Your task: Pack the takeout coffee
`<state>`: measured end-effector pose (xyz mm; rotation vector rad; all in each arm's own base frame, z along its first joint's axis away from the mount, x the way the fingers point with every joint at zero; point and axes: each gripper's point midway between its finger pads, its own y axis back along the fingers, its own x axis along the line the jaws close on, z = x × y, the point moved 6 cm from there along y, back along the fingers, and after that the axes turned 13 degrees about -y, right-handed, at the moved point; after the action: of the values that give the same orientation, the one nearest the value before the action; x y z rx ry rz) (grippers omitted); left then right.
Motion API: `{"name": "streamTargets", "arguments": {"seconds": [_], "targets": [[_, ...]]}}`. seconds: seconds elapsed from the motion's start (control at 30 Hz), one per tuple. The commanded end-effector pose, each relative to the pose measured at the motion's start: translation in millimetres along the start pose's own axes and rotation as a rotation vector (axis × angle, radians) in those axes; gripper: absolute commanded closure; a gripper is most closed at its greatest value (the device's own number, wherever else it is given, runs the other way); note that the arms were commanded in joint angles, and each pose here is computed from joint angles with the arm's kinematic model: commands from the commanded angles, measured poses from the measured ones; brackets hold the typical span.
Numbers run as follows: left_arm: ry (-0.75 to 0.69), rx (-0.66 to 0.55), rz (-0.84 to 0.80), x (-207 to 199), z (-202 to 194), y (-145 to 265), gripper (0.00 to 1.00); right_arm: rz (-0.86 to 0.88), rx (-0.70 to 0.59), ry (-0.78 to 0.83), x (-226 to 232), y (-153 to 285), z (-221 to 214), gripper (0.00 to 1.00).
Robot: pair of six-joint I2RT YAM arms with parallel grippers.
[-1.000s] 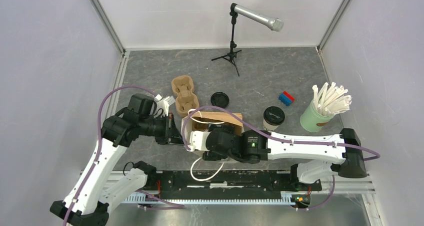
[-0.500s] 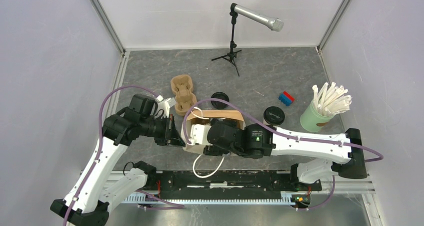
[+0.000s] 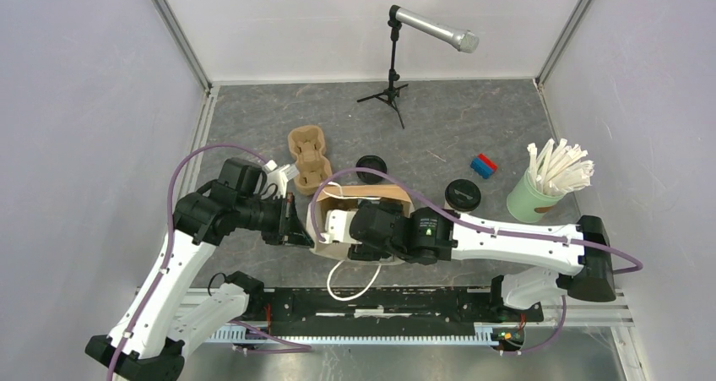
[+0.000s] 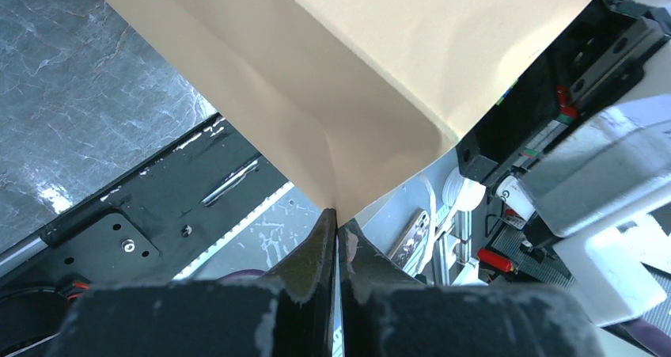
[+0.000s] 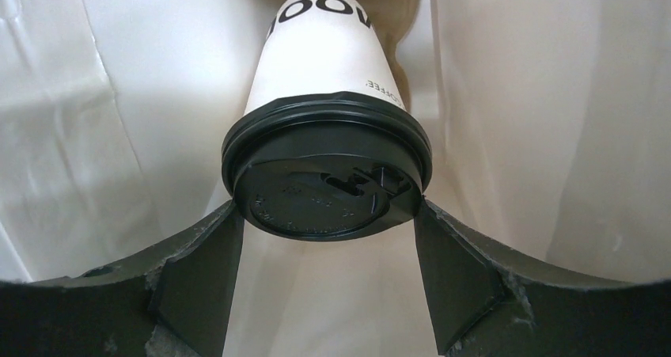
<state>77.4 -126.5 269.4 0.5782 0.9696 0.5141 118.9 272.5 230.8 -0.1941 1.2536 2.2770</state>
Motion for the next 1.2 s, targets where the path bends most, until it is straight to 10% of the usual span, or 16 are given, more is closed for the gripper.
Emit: {"name": "streamTargets", "arguments": {"seconds": [0.0, 1.17], "targets": [[-0.044, -0.008, -0.067, -8.3, 0.7, 3.0, 0.92, -0.014, 0.04, -0.008, -0.2, -13.1, -10.1, 0.4], [-0.016, 0.0, -0.083, -7.5, 1.7, -1.7, 0.91, -0.076, 0.134, 0.075, -12.1, -10.1, 8.0, 0.4]]}}
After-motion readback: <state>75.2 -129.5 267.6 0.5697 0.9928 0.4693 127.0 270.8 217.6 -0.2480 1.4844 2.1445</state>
